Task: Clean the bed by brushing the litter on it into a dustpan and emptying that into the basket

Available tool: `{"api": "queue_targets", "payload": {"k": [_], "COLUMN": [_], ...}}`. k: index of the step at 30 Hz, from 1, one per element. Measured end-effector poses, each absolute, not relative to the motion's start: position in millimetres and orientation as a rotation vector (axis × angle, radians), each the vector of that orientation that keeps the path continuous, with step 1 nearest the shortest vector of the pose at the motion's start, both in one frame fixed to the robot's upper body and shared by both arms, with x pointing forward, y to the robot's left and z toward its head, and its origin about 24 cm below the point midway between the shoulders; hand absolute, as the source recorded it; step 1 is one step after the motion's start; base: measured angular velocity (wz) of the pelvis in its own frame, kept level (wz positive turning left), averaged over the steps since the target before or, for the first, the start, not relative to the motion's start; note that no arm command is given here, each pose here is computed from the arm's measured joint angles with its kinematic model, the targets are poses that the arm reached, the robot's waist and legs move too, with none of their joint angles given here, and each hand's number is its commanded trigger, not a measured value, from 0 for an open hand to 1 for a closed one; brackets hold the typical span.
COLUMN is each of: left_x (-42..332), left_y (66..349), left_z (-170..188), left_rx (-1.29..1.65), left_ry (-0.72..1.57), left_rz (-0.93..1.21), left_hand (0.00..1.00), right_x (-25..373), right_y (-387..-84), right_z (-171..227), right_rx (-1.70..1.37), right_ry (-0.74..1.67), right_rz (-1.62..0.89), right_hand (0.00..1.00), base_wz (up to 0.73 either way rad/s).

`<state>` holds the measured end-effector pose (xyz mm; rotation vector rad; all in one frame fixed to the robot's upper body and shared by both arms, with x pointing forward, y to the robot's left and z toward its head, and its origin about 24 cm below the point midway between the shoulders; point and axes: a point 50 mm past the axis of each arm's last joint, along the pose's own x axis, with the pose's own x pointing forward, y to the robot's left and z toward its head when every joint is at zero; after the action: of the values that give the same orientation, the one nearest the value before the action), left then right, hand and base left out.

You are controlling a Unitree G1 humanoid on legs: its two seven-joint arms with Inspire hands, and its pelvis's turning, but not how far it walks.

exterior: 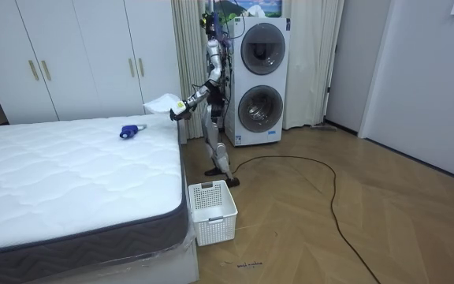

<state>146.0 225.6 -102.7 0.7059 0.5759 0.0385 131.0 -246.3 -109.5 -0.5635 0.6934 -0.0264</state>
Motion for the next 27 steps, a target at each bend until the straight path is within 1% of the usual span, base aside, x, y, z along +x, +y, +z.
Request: {"api": "queue_targets", "payload": {"k": [3,6,8,11,15,22,27], "left_x": [133.9,116.7,98.4,79.4,45.9,5.2,-7.7], "left_y": [235.5,246.9,254.4,261.1,268.5,270.5,260.7], "left_z": [-111.4,-120.9,-130.4,-137.3,-146.6,-154.7,-159.1], "left_rx": [0.672,0.624,0.601,0.574,0.49,0.464,0.438], "left_ry": [0.665,0.772,0.871,0.96,1.101,1.302,1.382], "left_rz": [0.078,0.129,0.152,0.188,0.283,0.32,0.295], "left_hand": [0.0,0.0,0.0,0.0,0.0,0.0,0.0], "right_x": [113.1,102.0,90.7,82.8,67.2,52.1,30.6], "right_y": [-258.0,-260.2,-262.5,-263.8,-263.3,-258.8,-254.8], "right_z": [-118.1,-123.5,-129.5,-133.5,-142.4,-151.3,-159.2], "right_rx": [-0.565,-0.564,-0.558,-0.557,-0.566,-0.577,-0.566], "right_ry": [0.792,0.845,0.906,0.946,1.036,1.155,1.281], "right_rz": [-0.072,-0.081,-0.09,-0.093,-0.085,-0.036,-0.016], "right_hand": [0.0,0.0,0.0,0.0,0.0,0.0,0.0], "base_wz": [0.03,0.01,-0.05,0.06,0.14,0.11,0.17]}}
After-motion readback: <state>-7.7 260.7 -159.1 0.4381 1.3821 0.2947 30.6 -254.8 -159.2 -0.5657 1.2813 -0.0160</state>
